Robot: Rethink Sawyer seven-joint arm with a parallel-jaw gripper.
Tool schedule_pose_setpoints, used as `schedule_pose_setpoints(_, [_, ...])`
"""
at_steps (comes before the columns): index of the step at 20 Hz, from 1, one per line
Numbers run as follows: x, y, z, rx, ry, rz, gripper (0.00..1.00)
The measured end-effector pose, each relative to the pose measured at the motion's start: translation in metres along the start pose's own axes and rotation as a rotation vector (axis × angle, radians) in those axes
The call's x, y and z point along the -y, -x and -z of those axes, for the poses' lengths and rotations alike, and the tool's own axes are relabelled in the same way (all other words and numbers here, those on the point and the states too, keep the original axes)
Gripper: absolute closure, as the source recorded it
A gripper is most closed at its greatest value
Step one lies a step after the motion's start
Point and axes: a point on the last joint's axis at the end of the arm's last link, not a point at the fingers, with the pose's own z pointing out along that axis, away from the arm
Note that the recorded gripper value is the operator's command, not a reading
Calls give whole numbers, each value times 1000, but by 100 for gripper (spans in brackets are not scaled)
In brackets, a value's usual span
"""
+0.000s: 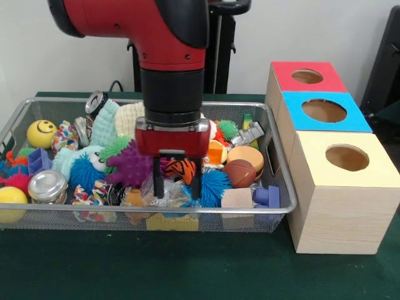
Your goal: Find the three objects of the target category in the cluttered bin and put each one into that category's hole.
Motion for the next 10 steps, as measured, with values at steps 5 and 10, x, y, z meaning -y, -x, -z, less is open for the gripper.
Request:
schedule_pose_setpoints(5, [-36,-4,17,-39,-27,75,0])
schedule_pose_setpoints(10, [-68,-4,58,-141,-49,120,0])
